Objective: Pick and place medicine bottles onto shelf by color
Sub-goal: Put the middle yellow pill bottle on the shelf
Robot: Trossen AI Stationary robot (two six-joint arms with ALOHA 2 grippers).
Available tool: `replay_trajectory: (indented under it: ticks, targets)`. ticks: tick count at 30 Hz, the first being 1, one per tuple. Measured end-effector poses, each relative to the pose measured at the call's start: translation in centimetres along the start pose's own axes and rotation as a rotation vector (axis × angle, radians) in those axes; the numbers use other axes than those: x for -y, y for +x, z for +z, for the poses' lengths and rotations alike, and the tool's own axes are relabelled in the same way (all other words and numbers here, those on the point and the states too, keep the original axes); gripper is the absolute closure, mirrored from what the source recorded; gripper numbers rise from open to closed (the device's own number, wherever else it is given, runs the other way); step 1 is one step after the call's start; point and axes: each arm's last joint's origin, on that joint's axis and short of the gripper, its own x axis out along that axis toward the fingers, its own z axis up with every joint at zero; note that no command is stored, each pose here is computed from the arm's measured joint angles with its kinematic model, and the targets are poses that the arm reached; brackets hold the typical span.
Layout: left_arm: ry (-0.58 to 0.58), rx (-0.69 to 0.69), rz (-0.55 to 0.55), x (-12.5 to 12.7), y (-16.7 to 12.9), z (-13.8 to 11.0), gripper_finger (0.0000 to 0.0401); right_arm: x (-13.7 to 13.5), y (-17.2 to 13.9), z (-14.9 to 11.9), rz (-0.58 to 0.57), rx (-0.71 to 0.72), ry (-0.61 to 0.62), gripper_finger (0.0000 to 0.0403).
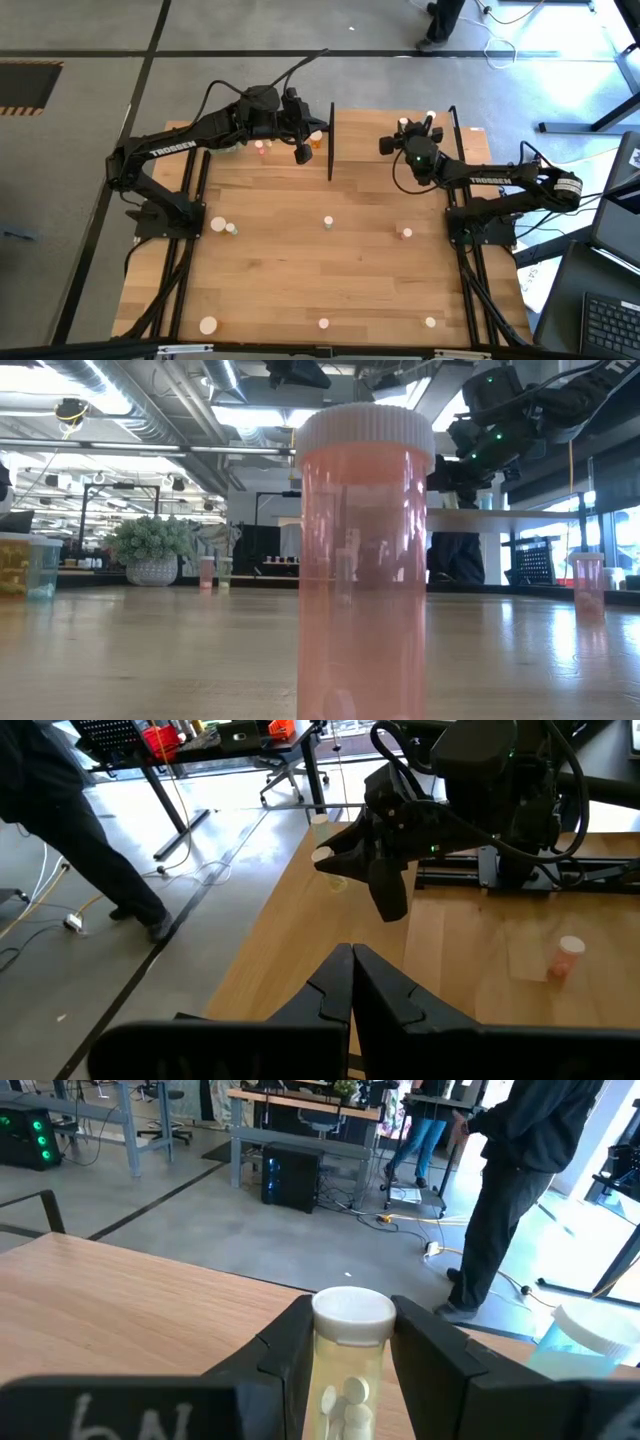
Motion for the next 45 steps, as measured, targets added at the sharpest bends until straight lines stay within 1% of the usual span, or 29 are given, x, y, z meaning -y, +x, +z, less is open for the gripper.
replay_trajectory:
  ticks: [16,29,37,45]
  targets:
    - [0.0,0.0,0.0,0.01,0.0,0.0,0.0401,0.22,0.23,-0.11,-0.012,-0.01,0.017,0.0278]
    - [0.0,0.0,0.0,0.0,0.0,0.0,0.0401,0.22,0.23,-0.11,-0.012,-0.01,0.015,0.0232]
    - [0.0,0.0,0.0,0.0,0.0,0.0,0.0401,0.22,0.24,-0.05,-0.012,-0.006,0.004,0.0229]
    - [0.0,0.0,0.0,0.0,0.0,0.0,0.0401,0.09,0.16,0.72,-0.005,0.048,-0.017,0.0228]
